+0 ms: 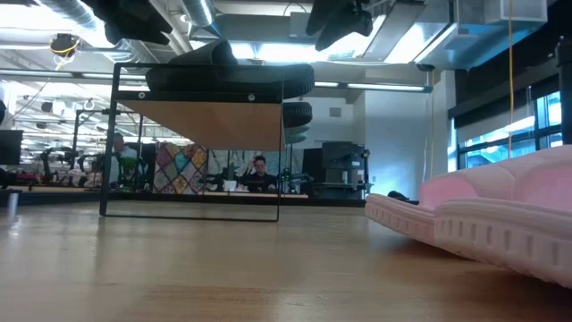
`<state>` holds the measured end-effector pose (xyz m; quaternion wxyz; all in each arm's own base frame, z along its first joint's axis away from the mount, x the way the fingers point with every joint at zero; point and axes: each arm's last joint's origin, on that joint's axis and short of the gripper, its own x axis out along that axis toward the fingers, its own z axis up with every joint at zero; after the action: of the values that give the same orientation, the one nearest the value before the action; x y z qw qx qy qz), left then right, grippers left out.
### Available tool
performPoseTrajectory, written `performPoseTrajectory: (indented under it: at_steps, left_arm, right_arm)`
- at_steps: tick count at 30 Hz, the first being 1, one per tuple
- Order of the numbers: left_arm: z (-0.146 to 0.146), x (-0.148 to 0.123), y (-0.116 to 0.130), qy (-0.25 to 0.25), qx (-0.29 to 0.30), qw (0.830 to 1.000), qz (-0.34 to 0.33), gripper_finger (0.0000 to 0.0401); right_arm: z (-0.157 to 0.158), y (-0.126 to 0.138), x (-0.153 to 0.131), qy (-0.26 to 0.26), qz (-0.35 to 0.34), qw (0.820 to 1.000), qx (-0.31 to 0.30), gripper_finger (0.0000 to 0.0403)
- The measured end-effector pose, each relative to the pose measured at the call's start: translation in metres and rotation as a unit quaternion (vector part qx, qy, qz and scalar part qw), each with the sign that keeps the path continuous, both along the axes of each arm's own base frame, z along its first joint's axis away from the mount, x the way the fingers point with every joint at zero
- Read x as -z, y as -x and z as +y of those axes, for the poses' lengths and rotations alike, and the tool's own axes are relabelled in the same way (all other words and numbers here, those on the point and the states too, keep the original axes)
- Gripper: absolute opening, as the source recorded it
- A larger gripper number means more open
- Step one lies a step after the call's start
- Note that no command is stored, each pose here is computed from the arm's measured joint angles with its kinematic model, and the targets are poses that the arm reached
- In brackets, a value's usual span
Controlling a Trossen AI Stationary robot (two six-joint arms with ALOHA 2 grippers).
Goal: Pick and place slides into the shelf
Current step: Put the black slipper on the shelf
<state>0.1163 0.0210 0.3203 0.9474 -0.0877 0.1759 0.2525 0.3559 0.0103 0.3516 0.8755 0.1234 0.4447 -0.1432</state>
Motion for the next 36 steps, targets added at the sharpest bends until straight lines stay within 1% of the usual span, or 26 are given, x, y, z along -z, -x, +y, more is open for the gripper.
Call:
performPoseTrajectory:
  at_steps: [2, 4, 11, 13, 15, 18, 22, 25, 28, 32, 34, 36]
  left_arm:
    - [0.000, 0.000, 0.000, 0.000, 0.000, 1.000, 0.000, 0.0165]
    - [0.000, 0.000, 0.000, 0.000, 0.000, 1.000, 0.000, 0.0165]
    - [0.000, 0.000, 0.000, -0.004, -0.008, 1.000, 0.001, 0.0165]
    - [0.001, 0.000, 0.000, -0.005, -0.011, 1.000, 0.000, 0.0165]
    - [0.001, 0.000, 0.000, -0.005, -0.011, 1.000, 0.001, 0.0165]
    - [0.001, 0.000, 0.000, -0.005, -0.011, 1.000, 0.001, 0.0165]
    - [0.001, 0.000, 0.000, -0.004, -0.011, 1.000, 0.000, 0.0165]
    - [0.001, 0.000, 0.000, -0.004, -0.011, 1.000, 0.000, 0.0165]
    - [0.001, 0.000, 0.000, -0.004, -0.011, 1.000, 0.000, 0.0165]
    - [0.000, 0.000, 0.000, -0.002, -0.008, 1.000, 0.000, 0.0165]
    - [0.000, 0.000, 0.000, -0.002, -0.008, 1.000, 0.000, 0.0165]
    - [0.000, 0.000, 0.000, -0.002, -0.007, 1.000, 0.000, 0.0165]
  right_arm:
    - [0.000, 0.000, 0.000, -0.001, 0.000, 1.000, 0.000, 0.0201]
    - [0.000, 0.000, 0.000, -0.005, 0.001, 1.000, -0.002, 0.0212]
    - [0.001, 0.000, 0.000, -0.010, -0.002, 1.000, -0.009, 0.0299]
    - [0.001, -0.001, 0.000, -0.010, -0.003, 1.000, -0.010, 0.0316]
    - [0.001, -0.001, -0.001, -0.018, -0.008, 1.000, 0.001, 0.0326]
    - [0.001, -0.001, 0.000, -0.047, -0.008, 0.998, 0.037, 0.0330]
    - [-0.010, -0.001, 0.001, -0.132, -0.005, 0.990, 0.057, 0.0330]
    - [-0.017, -0.002, 0.000, -0.141, -0.011, 0.988, 0.060, 0.0330]
    - [-0.022, -0.001, 0.004, -0.148, 0.000, 0.987, 0.064, 0.0330]
    - [-0.031, 0.001, 0.030, -0.166, 0.034, 0.984, 0.055, 0.0330]
    - [-0.036, -0.004, 0.040, -0.174, 0.016, 0.984, 0.045, 0.0330]
    - [-0.040, -0.007, 0.046, -0.194, -0.005, 0.980, 0.031, 0.0330]
